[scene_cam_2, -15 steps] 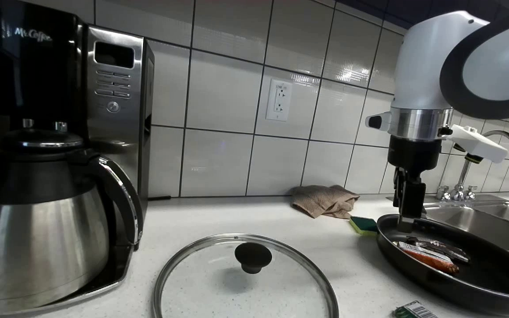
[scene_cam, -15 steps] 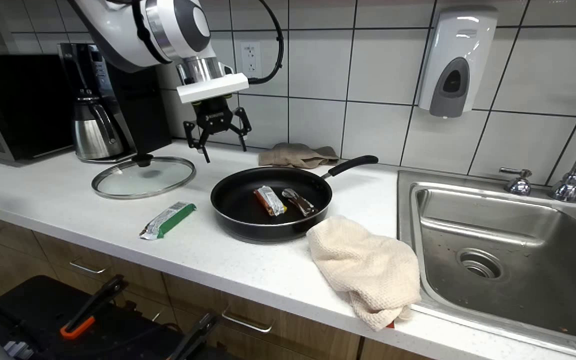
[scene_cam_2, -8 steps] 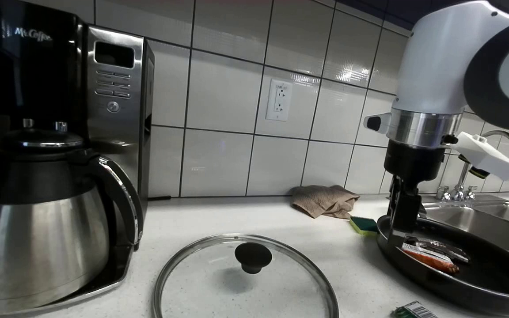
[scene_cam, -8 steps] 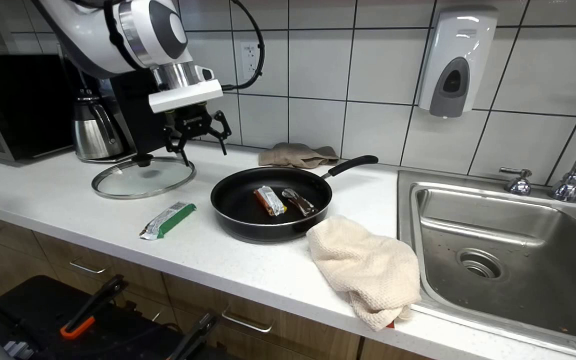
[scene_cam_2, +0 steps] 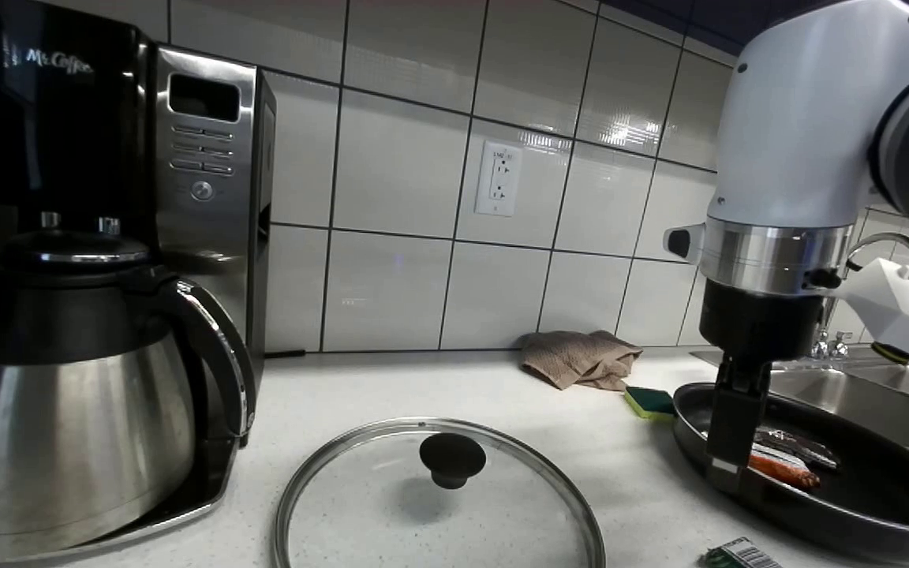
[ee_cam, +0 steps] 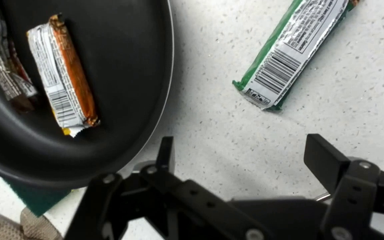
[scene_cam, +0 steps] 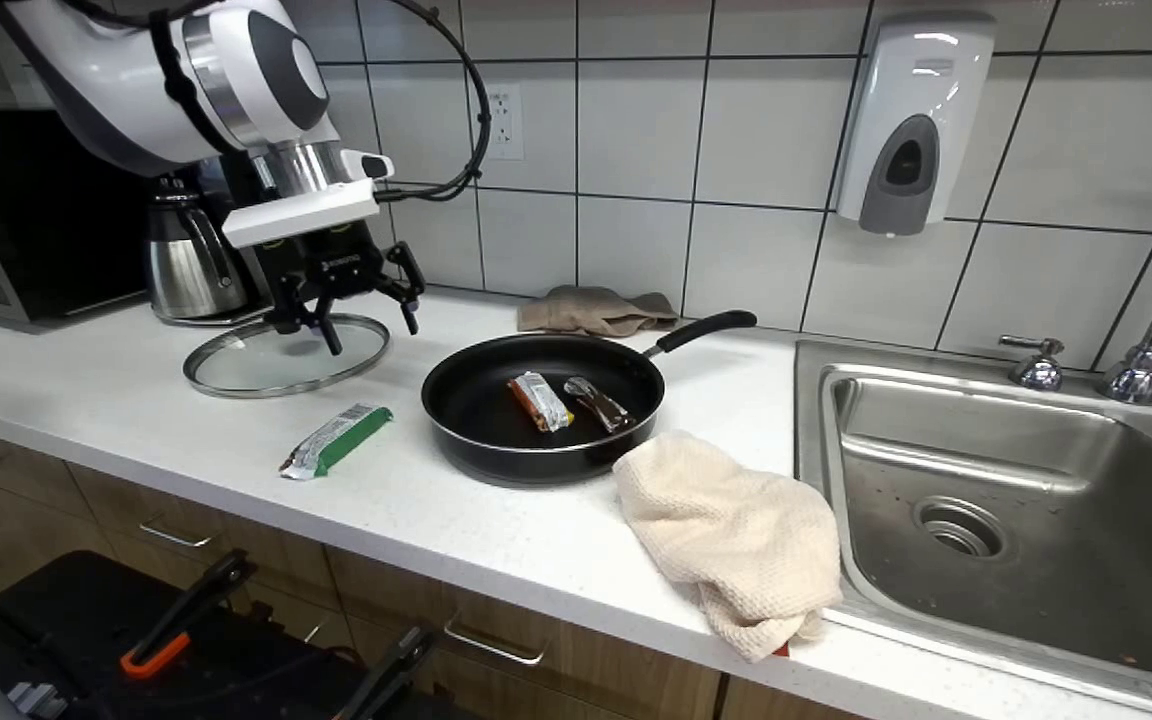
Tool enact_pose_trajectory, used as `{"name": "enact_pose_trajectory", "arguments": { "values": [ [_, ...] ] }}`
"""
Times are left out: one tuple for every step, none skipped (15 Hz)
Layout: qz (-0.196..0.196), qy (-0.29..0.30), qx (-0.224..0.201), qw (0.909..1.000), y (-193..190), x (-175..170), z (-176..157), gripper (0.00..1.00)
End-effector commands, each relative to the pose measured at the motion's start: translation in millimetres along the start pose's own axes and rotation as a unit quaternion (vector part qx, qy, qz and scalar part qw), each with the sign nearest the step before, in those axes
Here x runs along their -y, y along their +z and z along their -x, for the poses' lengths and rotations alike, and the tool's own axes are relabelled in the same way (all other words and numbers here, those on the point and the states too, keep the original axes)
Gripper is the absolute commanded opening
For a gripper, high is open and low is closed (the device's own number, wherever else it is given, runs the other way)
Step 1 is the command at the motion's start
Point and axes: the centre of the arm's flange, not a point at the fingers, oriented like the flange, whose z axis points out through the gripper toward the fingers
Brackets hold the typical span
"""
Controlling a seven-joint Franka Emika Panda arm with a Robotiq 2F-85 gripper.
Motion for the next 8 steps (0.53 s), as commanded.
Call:
{"name": "enact_pose_trajectory", "arguments": {
  "values": [
    [0.008,0.06,0.011,0.9981,4,12,10,1.0],
    [0.008,0.068,0.009,0.9976,8,14,11,1.0],
    [0.006,0.074,0.006,0.9972,11,16,11,1.0],
    [0.006,0.077,0.004,0.997,14,19,11,1.0],
    [0.004,0.081,0.004,0.9967,16,21,10,1.0],
    [0.006,0.085,0.004,0.9963,19,24,10,1.0],
    [0.014,0.09,0.01,0.9958,23,27,8,1.0],
    [0.021,0.094,0.014,0.9952,26,30,7,1.0]
  ]
}}
